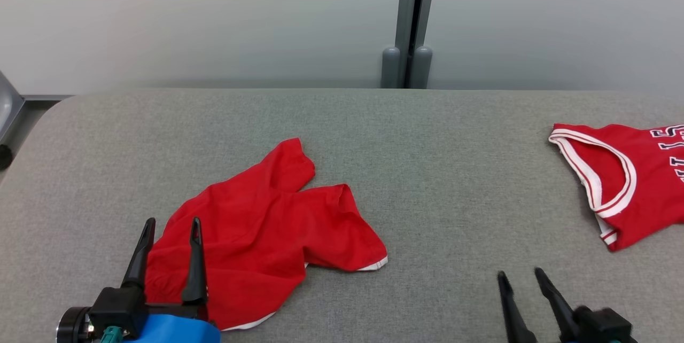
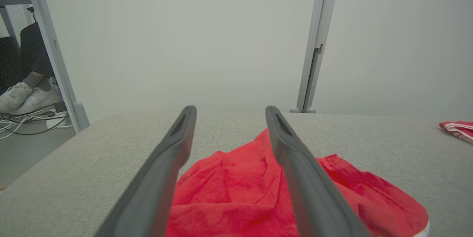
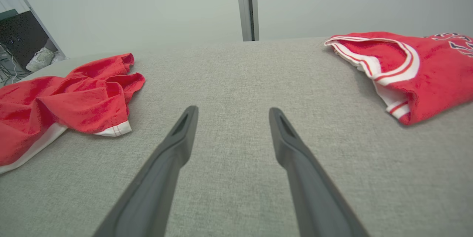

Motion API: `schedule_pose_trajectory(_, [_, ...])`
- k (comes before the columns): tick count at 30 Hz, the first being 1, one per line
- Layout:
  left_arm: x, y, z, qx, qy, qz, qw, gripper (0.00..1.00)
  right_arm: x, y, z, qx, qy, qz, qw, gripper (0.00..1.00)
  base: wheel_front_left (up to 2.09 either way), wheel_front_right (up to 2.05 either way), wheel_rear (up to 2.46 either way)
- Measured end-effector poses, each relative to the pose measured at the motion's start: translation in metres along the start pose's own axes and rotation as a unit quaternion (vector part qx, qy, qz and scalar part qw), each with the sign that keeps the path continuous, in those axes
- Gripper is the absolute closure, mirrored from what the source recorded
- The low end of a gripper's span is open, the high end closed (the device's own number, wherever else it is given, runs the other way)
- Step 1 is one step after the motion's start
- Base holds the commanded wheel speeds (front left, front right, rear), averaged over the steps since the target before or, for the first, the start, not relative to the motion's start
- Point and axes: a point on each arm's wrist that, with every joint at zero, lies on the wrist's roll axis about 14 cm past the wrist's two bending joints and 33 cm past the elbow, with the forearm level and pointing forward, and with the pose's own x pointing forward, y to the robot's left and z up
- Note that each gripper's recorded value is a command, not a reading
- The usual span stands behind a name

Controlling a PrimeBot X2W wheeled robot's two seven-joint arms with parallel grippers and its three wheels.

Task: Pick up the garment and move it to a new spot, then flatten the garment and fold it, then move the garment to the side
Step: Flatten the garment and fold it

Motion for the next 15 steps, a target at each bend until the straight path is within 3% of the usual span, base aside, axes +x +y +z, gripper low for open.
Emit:
schedule_pose_trajectory(8, [0.002,0.006,-0.003,0.0,0.004,0.008,1.0,0.0,0.049,0.079,0.017,-0.024,-0.012,0.129,0.991,0.0,0.0,0.0,0.0])
schedule_pose_trajectory(15, [0.003,0.014,-0.005,0.0,0.009,0.023,1.0,0.0,0.083,0.12,-0.005,-0.05,0.039,0.196,0.979,0.0,0.0,0.0,0.0])
